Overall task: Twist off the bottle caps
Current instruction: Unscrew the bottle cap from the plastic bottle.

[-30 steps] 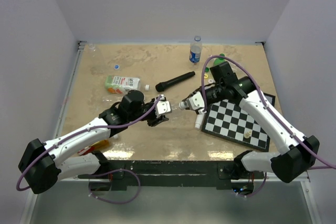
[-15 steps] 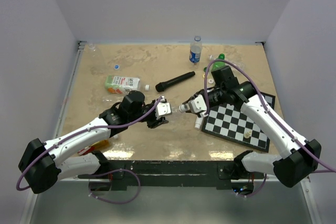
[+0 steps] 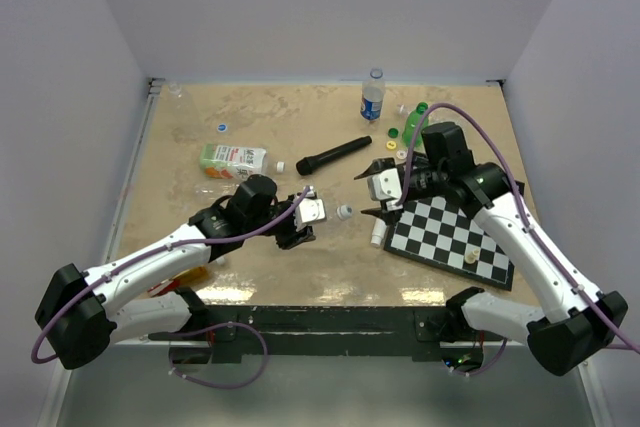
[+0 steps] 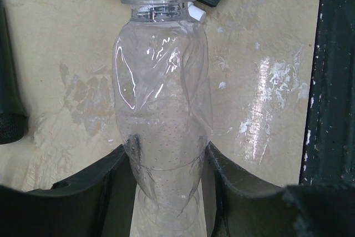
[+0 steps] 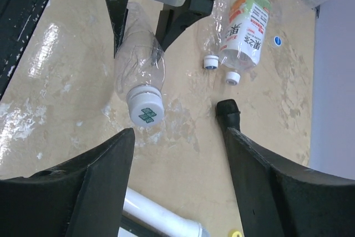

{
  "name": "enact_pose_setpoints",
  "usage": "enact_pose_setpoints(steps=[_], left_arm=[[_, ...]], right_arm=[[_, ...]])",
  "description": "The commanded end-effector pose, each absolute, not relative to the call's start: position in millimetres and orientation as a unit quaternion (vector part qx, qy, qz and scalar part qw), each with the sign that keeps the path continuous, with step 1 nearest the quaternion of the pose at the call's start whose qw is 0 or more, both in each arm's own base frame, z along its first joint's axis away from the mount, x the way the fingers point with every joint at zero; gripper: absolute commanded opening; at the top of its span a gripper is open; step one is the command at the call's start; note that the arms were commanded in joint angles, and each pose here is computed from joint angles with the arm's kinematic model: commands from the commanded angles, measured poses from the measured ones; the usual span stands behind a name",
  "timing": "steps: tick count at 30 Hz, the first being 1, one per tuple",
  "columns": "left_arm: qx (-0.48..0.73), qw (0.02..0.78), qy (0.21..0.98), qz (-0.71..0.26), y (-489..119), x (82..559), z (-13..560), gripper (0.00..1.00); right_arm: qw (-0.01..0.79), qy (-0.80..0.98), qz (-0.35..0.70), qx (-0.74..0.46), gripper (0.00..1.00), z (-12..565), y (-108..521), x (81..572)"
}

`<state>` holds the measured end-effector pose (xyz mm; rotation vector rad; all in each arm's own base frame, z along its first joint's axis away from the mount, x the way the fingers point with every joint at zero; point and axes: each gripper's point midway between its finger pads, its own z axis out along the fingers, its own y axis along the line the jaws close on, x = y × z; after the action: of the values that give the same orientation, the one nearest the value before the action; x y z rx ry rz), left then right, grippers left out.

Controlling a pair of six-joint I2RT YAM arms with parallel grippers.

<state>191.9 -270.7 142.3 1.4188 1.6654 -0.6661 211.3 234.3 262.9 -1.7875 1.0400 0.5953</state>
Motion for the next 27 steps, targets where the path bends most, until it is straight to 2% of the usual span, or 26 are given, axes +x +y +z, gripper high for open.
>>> enact_pose_setpoints(steps=[1, 17, 27], left_arm=[[0.564, 0.433, 0.652, -0.263, -272, 195, 151, 0.02], [0.561, 0.437, 0.654, -0.258, -271, 197, 153, 0.02], [0.557, 0.439, 0.658, -0.252, -269, 199, 152, 0.02]], right_arm=[[0.492, 0.452, 0.238, -0.705, 0.7, 281, 224, 212], [0.476, 0.533, 0.288, -0.637, 0.71, 302, 216, 211], [0.449, 0.562, 0.308, -0.623, 0.71, 291, 213, 218]])
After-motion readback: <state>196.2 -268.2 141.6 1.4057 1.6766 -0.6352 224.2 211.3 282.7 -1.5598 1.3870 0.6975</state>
